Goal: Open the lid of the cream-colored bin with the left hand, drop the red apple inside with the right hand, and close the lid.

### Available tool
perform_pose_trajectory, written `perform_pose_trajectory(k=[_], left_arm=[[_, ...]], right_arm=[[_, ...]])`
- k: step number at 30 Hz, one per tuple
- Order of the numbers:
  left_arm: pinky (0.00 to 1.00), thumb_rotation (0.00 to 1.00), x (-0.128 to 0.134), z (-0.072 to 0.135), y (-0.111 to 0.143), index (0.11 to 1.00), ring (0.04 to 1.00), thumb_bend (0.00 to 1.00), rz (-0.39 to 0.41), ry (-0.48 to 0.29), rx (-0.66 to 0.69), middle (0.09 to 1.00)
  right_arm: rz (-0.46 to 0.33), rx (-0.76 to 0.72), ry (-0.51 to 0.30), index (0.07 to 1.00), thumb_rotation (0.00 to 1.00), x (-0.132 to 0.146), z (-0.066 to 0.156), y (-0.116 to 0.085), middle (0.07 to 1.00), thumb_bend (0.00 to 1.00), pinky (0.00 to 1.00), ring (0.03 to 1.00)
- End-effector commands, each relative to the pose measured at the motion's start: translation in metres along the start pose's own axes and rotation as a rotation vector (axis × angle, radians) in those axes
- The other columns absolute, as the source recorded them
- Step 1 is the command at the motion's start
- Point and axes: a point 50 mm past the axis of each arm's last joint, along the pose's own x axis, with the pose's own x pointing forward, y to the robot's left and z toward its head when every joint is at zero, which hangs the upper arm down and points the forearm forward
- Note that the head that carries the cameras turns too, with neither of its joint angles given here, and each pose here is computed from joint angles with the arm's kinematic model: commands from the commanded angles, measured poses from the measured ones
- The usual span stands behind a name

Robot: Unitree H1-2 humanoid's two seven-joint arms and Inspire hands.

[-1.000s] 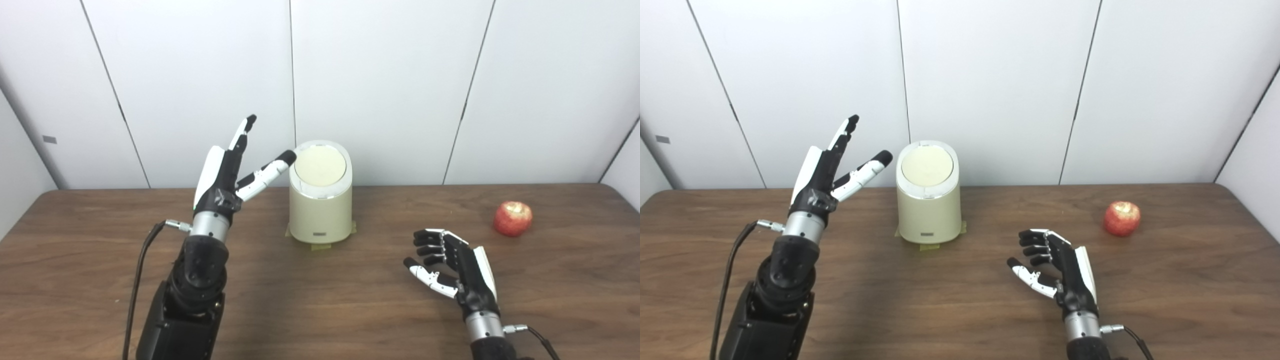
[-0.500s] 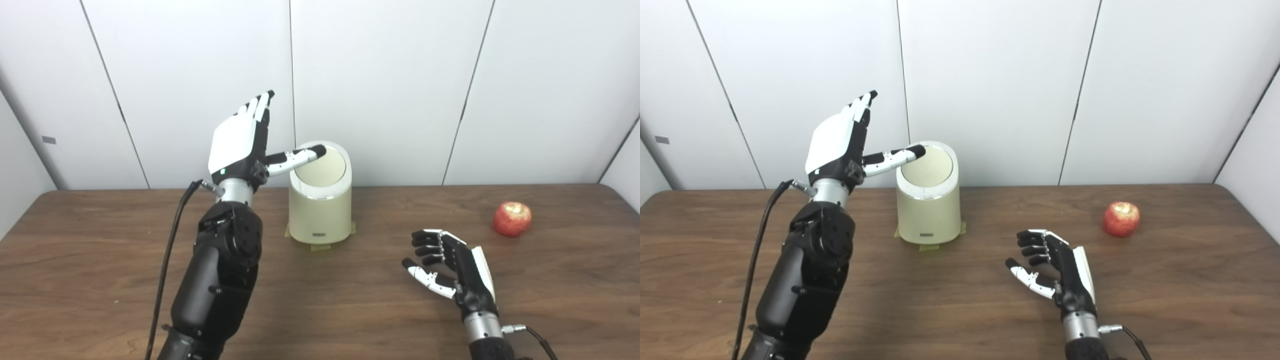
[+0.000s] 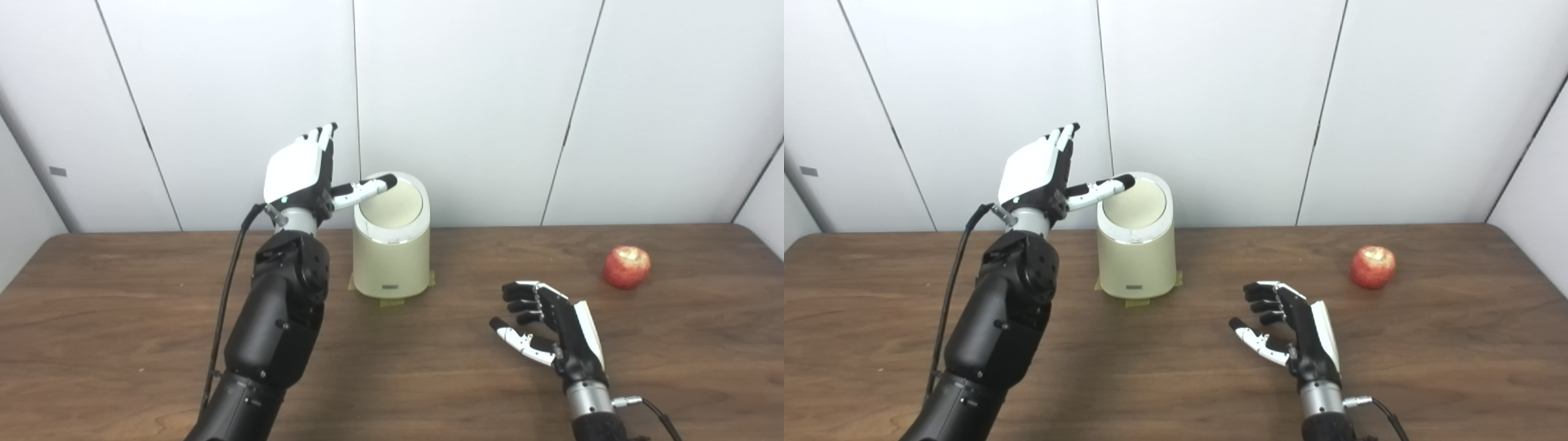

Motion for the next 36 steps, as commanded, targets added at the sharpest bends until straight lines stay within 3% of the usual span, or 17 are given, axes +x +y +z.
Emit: perform_pose_trajectory(k=[1, 6, 26, 31, 36], left_arm=[[1.0, 0.8, 0.015, 0.017, 0.03, 1.0, 1.0, 0.83, 0.091, -0.038, 0.018, 1.0], [1.0, 0.83, 0.018, 0.019, 0.026, 1.0, 1.0, 0.84, 0.073, -0.039, 0.068, 1.0], [1.0, 0.83, 0.039, 0.038, 0.005, 1.0, 1.0, 0.88, 0.031, -0.027, 0.199, 1.0], [1.0, 0.84, 0.042, 0.035, -0.002, 1.0, 1.0, 0.89, 0.012, -0.013, 0.216, 1.0], [1.0, 0.81, 0.046, 0.027, -0.004, 1.0, 1.0, 0.91, 0.01, 0.0, 0.253, 1.0]], right_arm=[[-0.011, 0.023, -0.038, 0.633, 0.15, 0.007, 0.011, 0.0, 0.649, 0.28, 0.56, 0.632], [-0.007, 0.006, -0.046, 0.629, 0.19, 0.007, 0.009, -0.001, 0.642, 0.27, 0.56, 0.625], [-0.005, 0.007, -0.032, 0.627, 0.16, 0.007, 0.01, 0.003, 0.645, 0.28, 0.56, 0.628], [-0.003, 0.018, -0.033, 0.628, 0.12, 0.007, 0.01, 0.004, 0.647, 0.28, 0.56, 0.628], [-0.006, 0.021, -0.025, 0.624, 0.17, 0.008, 0.01, 0.005, 0.64, 0.29, 0.56, 0.626]])
